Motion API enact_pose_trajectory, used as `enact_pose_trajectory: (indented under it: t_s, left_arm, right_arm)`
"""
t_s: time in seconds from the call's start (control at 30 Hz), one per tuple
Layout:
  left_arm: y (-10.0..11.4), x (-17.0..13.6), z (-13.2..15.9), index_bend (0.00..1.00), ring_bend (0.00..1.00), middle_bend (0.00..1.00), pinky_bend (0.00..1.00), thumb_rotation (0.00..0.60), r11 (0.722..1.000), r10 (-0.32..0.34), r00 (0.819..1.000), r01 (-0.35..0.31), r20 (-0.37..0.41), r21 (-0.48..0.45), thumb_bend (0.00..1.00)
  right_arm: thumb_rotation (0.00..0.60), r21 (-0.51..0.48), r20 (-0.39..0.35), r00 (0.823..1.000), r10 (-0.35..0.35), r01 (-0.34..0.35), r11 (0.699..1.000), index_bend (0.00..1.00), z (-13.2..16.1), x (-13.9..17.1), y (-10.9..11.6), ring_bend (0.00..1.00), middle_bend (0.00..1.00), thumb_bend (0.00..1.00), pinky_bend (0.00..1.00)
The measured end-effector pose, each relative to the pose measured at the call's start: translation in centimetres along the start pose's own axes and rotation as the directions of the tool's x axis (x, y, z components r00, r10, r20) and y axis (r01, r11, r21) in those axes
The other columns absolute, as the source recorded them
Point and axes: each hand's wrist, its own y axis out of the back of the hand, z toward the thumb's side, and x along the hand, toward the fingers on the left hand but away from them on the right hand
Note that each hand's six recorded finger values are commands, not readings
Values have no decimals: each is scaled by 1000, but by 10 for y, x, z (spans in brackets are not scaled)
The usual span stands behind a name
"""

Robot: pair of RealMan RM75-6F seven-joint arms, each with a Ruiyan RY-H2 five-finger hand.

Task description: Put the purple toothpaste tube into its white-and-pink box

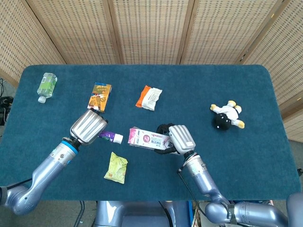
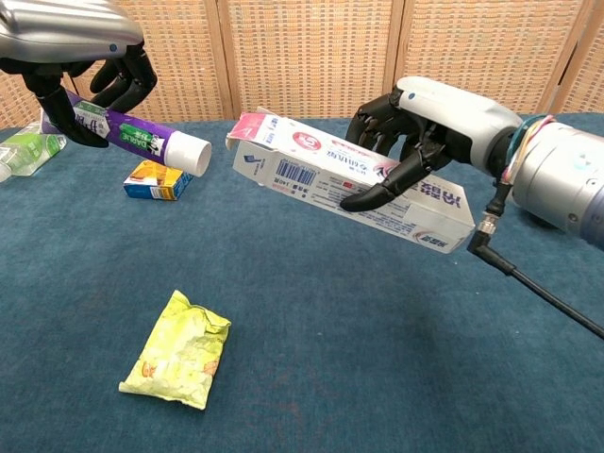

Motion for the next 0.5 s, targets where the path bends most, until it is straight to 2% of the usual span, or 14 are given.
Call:
enact_pose_trajectory:
  t_s: [0.5]
  left_arm:
    - [-5,1,-1,832,536,677,551,600,1000,-24,1000,24,-12,20,309]
  right_arm:
    - [600,-1,8,1000,3,-3,1000,603,-2,1,-1,448,540,1,566]
